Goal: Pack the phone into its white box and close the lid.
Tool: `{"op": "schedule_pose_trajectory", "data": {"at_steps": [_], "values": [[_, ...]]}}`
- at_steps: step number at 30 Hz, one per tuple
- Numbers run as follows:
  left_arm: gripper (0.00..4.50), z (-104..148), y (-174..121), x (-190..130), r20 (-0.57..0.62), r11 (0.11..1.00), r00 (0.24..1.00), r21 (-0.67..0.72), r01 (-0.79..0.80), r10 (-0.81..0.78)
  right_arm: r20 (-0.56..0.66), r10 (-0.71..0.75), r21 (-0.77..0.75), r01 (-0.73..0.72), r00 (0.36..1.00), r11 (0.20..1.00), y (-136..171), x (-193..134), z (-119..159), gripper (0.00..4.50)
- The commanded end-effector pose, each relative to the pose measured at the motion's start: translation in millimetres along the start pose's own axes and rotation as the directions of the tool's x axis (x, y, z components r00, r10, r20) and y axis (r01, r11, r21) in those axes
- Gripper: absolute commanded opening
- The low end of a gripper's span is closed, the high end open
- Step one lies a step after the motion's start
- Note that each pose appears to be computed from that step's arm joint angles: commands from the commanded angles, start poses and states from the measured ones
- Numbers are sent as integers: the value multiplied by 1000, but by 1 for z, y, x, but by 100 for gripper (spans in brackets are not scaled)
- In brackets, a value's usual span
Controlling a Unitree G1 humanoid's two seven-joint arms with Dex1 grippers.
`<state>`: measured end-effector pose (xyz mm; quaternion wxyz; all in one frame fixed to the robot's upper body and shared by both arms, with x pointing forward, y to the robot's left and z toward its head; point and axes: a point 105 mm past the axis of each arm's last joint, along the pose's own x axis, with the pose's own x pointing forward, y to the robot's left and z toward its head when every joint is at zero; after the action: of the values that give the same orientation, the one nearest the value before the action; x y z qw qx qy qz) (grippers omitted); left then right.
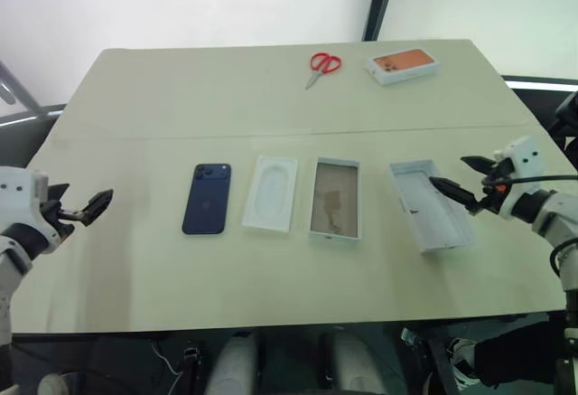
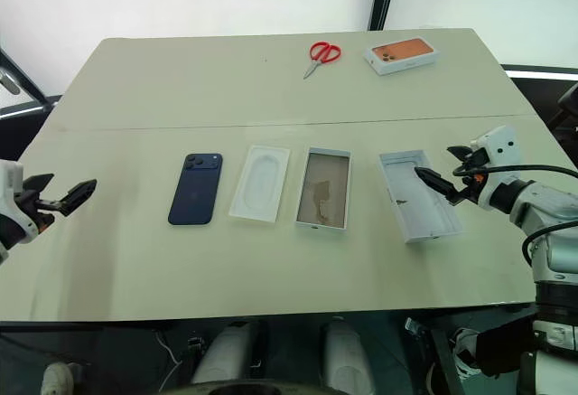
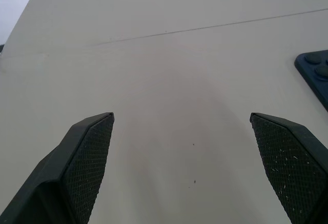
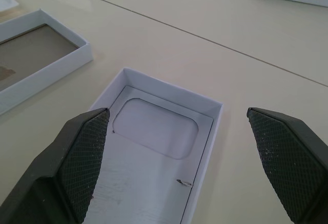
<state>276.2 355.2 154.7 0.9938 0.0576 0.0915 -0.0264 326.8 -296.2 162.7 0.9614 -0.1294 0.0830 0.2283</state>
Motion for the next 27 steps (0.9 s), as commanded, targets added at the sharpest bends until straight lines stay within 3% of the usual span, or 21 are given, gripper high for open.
{"op": "schedule_pose_trajectory", "data": {"at_steps": [1,8,20,27], "values": [[447,13,4,-6,38,999,999,39,-19,18,39,16,-32,-14,999,999,4,-1,13,450],[447,15,1,-2,45,999,999,36,-10,9,55,35,-34,-34,998,999,10,2,16,450],[447,12,-20,12,67,999,997,6,31,-32,123,150,-75,-141,981,987,45,27,35,450],[447,20,-49,13,101,995,990,-6,102,-101,129,218,-101,-206,967,973,62,42,46,450]]}}
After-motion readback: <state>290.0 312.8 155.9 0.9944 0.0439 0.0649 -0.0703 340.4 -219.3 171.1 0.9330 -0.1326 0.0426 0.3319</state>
